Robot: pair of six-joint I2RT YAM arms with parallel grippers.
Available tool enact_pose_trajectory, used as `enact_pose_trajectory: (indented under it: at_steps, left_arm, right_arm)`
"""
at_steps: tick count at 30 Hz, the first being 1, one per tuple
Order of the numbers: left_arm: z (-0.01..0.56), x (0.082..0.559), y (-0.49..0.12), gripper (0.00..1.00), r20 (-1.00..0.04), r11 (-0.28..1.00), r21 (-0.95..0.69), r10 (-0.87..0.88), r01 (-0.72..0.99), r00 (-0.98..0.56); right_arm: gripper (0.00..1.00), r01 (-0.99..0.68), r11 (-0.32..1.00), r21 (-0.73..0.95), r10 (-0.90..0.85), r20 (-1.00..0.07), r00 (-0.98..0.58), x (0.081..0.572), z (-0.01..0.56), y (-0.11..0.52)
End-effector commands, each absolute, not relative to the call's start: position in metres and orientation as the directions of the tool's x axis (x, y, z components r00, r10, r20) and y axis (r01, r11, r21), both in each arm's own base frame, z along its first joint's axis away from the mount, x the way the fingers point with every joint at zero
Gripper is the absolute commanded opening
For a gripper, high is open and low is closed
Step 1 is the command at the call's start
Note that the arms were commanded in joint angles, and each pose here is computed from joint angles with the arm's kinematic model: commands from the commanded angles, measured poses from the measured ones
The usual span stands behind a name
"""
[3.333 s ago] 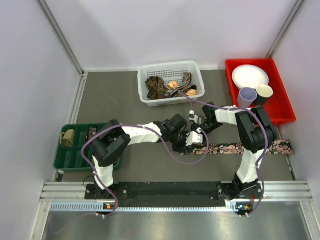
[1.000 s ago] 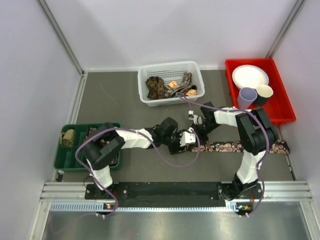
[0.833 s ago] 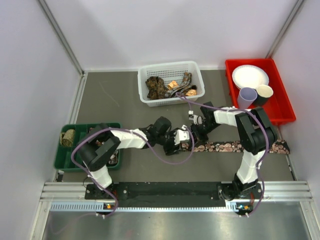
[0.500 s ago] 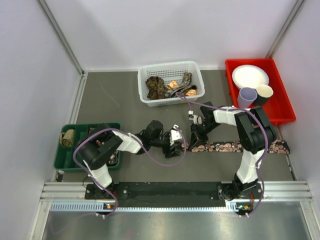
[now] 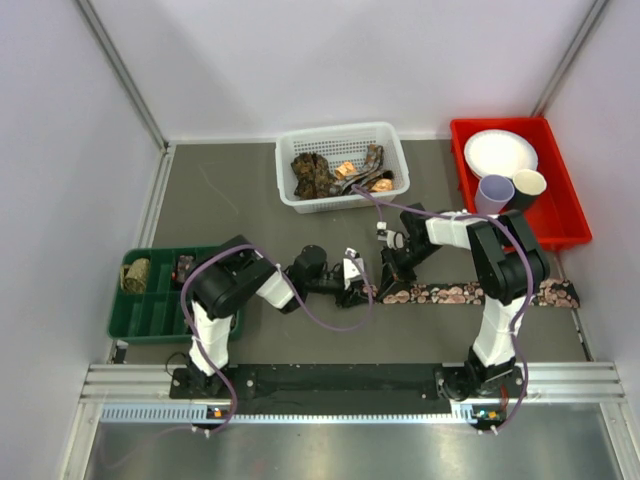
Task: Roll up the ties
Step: Roll the tie at the center of the board.
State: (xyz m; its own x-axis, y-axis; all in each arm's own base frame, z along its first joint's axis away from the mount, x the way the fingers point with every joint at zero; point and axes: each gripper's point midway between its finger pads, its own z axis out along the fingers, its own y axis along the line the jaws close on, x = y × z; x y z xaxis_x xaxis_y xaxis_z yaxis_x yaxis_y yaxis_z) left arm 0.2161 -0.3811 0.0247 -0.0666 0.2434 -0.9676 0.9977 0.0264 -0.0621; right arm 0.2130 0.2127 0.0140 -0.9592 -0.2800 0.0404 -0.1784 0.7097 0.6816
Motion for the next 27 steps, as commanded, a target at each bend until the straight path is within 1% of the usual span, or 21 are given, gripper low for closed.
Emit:
enact_pose_trajectory:
  at_steps: [1,3,4,5,6,7,8,9,10,12,14,15,17,18,21,23,26,27]
  left_arm:
    - [0.028,0.210,-0.390,0.36,-0.976,-0.023,-0.049,0.215,0.999,-0.043]
    - [0.027,0.214,-0.390,0.32,-0.970,-0.018,-0.038,0.239,0.999,-0.032]
    - [0.023,0.211,-0.386,0.29,-0.956,-0.014,-0.062,0.290,0.998,-0.055]
    - [0.016,0.210,-0.384,0.24,-0.938,0.000,-0.063,0.341,0.998,-0.059]
    - [0.019,0.215,-0.387,0.22,-0.931,-0.015,-0.014,0.364,1.000,-0.007]
    - [0.021,0.215,-0.387,0.20,-0.920,-0.008,-0.007,0.392,1.000,-0.003]
    - [0.002,0.208,-0.374,0.17,-0.864,0.013,-0.068,0.499,0.998,-0.066]
    - [0.007,0.215,-0.380,0.15,-0.852,-0.002,-0.041,0.522,0.999,-0.034]
    - [0.000,0.213,-0.374,0.13,-0.820,0.000,-0.056,0.571,0.998,-0.046]
    - [-0.011,0.211,-0.364,0.09,-0.754,0.010,-0.070,0.655,0.997,-0.059]
    - [-0.019,0.211,-0.353,0.08,-0.698,0.005,-0.066,0.715,0.998,-0.050]
    - [-0.027,0.212,-0.345,0.06,-0.659,0.013,-0.063,0.751,0.998,-0.052]
    - [-0.031,0.215,-0.338,0.04,-0.616,-0.007,-0.047,0.788,0.999,-0.023]
    - [-0.038,0.210,-0.328,0.03,-0.573,-0.011,-0.071,0.819,0.997,-0.031]
    - [-0.037,0.211,-0.324,0.01,-0.546,-0.019,-0.054,0.838,0.998,-0.013]
    - [-0.035,0.213,-0.330,0.00,-0.537,-0.029,-0.040,0.844,0.999,0.003]
    - [-0.034,0.215,-0.328,0.00,-0.515,-0.024,-0.030,0.857,0.999,0.005]
    - [-0.032,0.216,-0.329,0.00,-0.514,-0.025,-0.022,0.858,0.999,0.010]
  right_arm:
    - [0.00,-0.271,0.805,0.527,-0.324,0.010,-0.946,0.222,-0.031,0.189]
    - [0.00,-0.267,0.804,0.531,-0.323,0.014,-0.946,0.221,-0.030,0.190]
    - [0.00,-0.265,0.802,0.535,-0.322,0.014,-0.947,0.221,-0.029,0.190]
    - [0.00,-0.266,0.801,0.536,-0.322,0.011,-0.947,0.222,-0.028,0.191]
    - [0.00,-0.265,0.800,0.539,-0.320,0.009,-0.947,0.223,-0.027,0.192]
    - [0.00,-0.265,0.797,0.543,-0.322,0.011,-0.947,0.224,-0.026,0.193]
    - [0.00,-0.263,0.798,0.542,-0.320,0.010,-0.948,0.226,-0.025,0.193]
    - [0.00,-0.270,0.797,0.540,-0.325,0.006,-0.946,0.228,-0.022,0.194]
    - [0.00,-0.276,0.797,0.537,-0.326,-0.002,-0.946,0.230,-0.019,0.194]
    - [0.06,-0.271,0.795,0.543,-0.321,-0.003,-0.947,0.232,-0.013,0.196]
    - [0.13,-0.262,0.788,0.556,-0.314,-0.002,-0.949,0.233,-0.007,0.199]
    - [0.14,-0.252,0.779,0.574,-0.309,0.001,-0.951,0.233,0.000,0.202]
    - [0.18,-0.257,0.768,0.586,-0.306,-0.018,-0.952,0.236,0.008,0.205]
    - [0.19,-0.260,0.761,0.595,-0.309,-0.020,-0.951,0.235,0.012,0.206]
    - [0.22,-0.255,0.744,0.617,-0.308,-0.023,-0.951,0.234,0.024,0.201]
    - [0.24,-0.234,0.746,0.624,-0.300,0.000,-0.954,0.229,0.031,0.193]
    - [0.28,-0.225,0.720,0.657,-0.294,-0.005,-0.956,0.224,0.043,0.181]
    - [0.29,-0.231,0.703,0.673,-0.289,-0.026,-0.957,0.226,0.050,0.180]
